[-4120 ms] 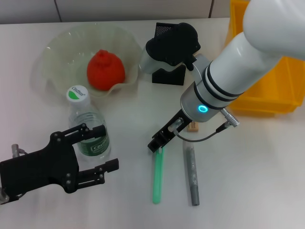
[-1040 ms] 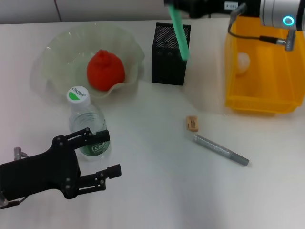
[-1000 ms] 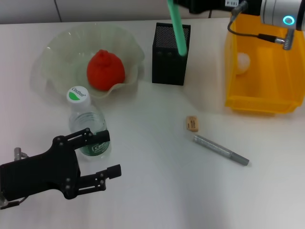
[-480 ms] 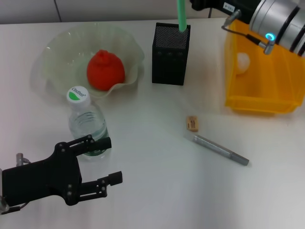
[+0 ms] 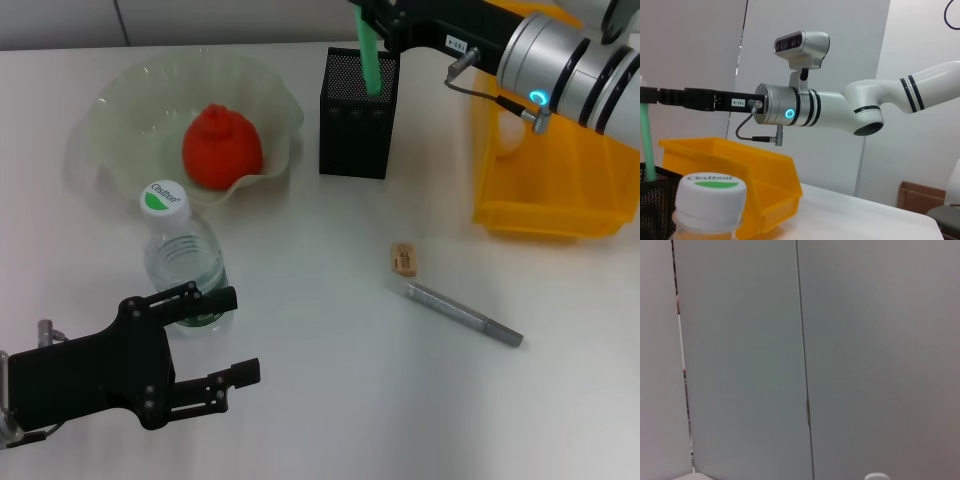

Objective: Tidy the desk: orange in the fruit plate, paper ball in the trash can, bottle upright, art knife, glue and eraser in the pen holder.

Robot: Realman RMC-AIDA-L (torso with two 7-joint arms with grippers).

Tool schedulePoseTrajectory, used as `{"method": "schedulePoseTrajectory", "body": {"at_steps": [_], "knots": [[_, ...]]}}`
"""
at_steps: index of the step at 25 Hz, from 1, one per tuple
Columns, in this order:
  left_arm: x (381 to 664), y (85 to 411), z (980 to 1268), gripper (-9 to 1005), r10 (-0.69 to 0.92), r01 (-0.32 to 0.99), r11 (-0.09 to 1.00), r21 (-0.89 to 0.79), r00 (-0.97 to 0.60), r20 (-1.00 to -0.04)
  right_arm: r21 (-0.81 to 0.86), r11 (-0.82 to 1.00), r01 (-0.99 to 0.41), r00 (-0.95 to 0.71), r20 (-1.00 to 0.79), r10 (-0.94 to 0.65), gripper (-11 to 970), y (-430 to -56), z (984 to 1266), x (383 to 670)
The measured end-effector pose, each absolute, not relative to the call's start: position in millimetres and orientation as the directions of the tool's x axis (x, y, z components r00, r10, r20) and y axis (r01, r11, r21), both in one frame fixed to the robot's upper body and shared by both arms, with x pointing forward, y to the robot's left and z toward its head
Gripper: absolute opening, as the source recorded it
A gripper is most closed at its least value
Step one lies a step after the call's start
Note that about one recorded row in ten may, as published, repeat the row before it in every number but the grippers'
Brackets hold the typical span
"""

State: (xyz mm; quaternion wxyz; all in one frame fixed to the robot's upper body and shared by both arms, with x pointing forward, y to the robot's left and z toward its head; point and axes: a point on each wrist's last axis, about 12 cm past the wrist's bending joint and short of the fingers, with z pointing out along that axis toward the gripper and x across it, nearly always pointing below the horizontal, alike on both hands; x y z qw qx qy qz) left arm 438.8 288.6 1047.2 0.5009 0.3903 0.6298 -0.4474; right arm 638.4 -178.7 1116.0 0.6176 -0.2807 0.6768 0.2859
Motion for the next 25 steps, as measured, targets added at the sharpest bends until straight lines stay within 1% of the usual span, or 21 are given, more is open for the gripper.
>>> {"method": "schedulePoseTrajectory", "body": {"at_steps": [5,10,11,12,13,15,16,17,18,21,23,25], "knots": [[439,289,1047,784,0.044,0.94,0.295,-0.172,-0.193,-0.98,0.051,0.68,-0.731,-0.09,-0.996,-0.021,216,-181,1113,636],[439,289,1047,784,0.043,0.94,0.295,-0.172,-0.193,-0.98,0.089,0.644,-0.76,-0.115,-0.993,0.001,429,-181,1116,627],[439,289,1047,784,0.043,0.94,0.295,-0.172,-0.193,-0.98,0.102,0.626,-0.773,-0.13,-0.991,0.0,431,-181,1119,624],[438,289,1047,784,0.043,0.94,0.296,-0.172,-0.193,-0.98,0.135,0.585,-0.8,-0.173,-0.985,-0.009,433,-180,1131,616],[438,289,1047,784,0.043,0.94,0.296,-0.172,-0.193,-0.98,0.135,0.585,-0.8,-0.173,-0.985,-0.009,435,-180,1131,616],[439,289,1047,784,0.043,0.94,0.295,-0.172,-0.193,-0.98,0.171,0.549,-0.818,-0.223,-0.974,-0.028,440,-177,1152,609],[439,289,1047,784,0.044,0.94,0.295,-0.171,-0.192,-0.98,0.189,0.531,-0.826,-0.26,-0.964,-0.062,442,-174,1163,604],[440,289,1048,784,0.045,0.94,0.295,-0.17,-0.192,-0.98,0.199,0.516,-0.833,-0.333,-0.925,-0.181,482,-166,1179,593],[440,289,1048,784,0.045,0.94,0.295,-0.17,-0.192,-0.98,0.199,0.516,-0.833,-0.333,-0.925,-0.181,523,-166,1179,593],[440,288,1048,784,0.046,0.94,0.296,-0.169,-0.191,-0.98,0.145,0.555,-0.819,-0.436,-0.786,-0.438,644,-158,1191,581],[441,288,1048,784,0.047,0.94,0.296,-0.169,-0.191,-0.98,0.102,0.588,-0.803,-0.489,-0.676,-0.551,653,-154,1195,580],[441,288,1048,784,0.047,0.94,0.296,-0.169,-0.191,-0.98,0.083,0.599,-0.796,-0.523,-0.591,-0.614,663,-152,1196,580]]}}
